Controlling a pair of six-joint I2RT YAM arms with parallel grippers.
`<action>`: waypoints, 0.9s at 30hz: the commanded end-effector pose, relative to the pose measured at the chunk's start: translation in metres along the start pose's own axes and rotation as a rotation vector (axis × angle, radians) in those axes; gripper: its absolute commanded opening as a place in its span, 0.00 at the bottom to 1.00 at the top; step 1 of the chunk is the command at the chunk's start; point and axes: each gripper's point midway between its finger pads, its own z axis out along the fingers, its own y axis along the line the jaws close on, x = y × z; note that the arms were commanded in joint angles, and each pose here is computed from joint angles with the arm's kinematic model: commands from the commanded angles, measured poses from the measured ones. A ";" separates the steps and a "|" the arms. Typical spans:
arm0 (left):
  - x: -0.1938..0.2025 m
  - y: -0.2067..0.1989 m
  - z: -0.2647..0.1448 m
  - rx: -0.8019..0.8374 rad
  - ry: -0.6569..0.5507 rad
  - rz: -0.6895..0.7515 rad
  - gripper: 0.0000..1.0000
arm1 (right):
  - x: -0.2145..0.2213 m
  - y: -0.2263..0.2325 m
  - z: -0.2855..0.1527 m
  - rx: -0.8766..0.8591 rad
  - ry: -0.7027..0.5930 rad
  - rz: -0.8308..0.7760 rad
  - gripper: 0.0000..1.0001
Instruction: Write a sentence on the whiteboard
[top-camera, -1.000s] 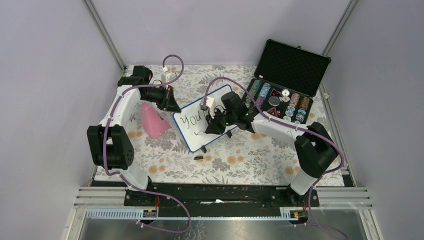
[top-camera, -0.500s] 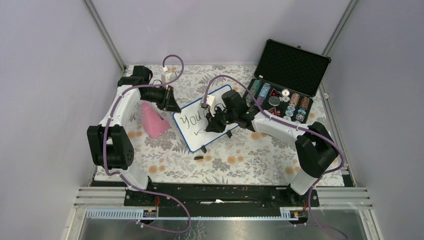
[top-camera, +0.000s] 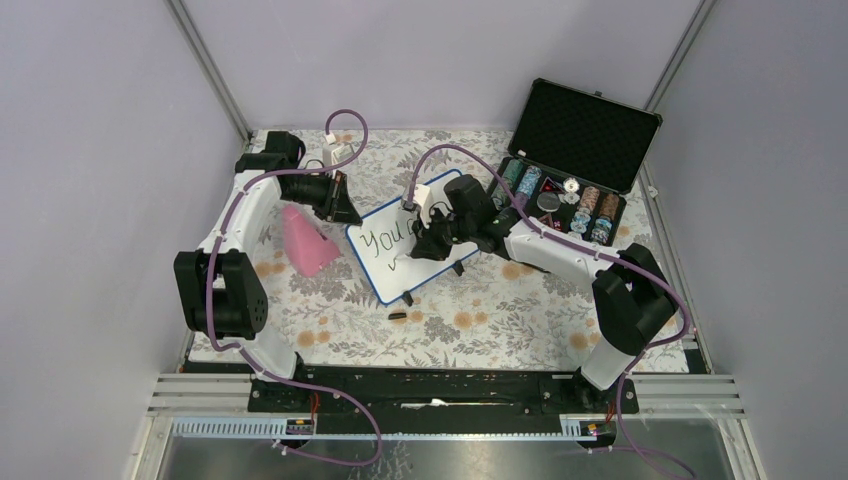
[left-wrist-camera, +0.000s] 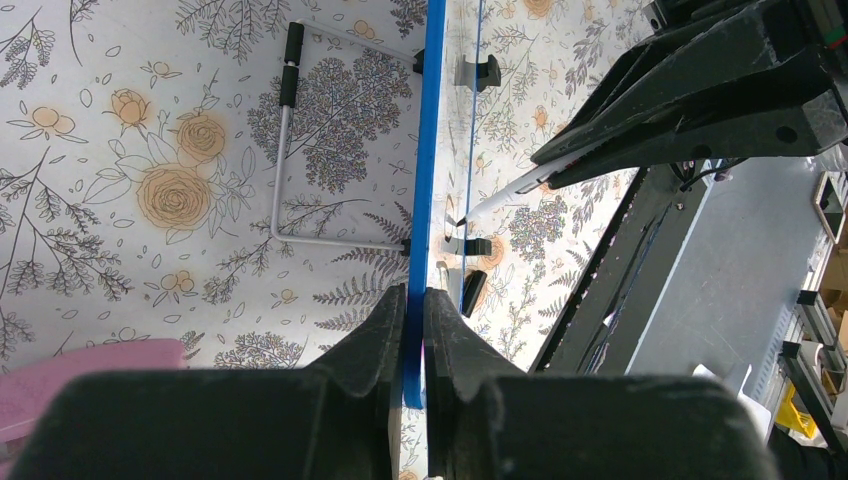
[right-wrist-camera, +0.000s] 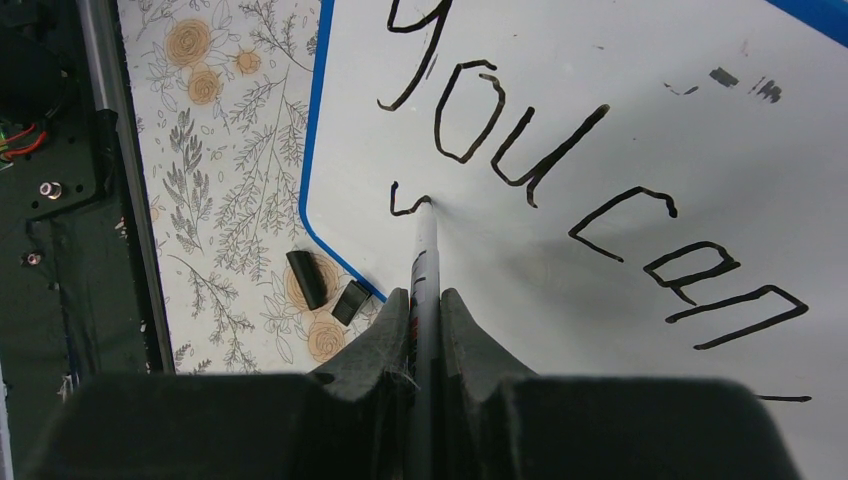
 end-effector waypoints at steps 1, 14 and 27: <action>-0.006 0.001 -0.007 -0.032 -0.028 0.060 0.00 | -0.021 -0.011 -0.006 0.038 -0.043 -0.046 0.00; -0.005 0.002 -0.006 -0.035 -0.022 0.058 0.00 | 0.000 -0.004 -0.002 0.008 0.001 -0.037 0.00; -0.004 0.004 -0.005 -0.036 -0.019 0.053 0.00 | 0.018 0.011 0.000 -0.024 0.034 -0.030 0.00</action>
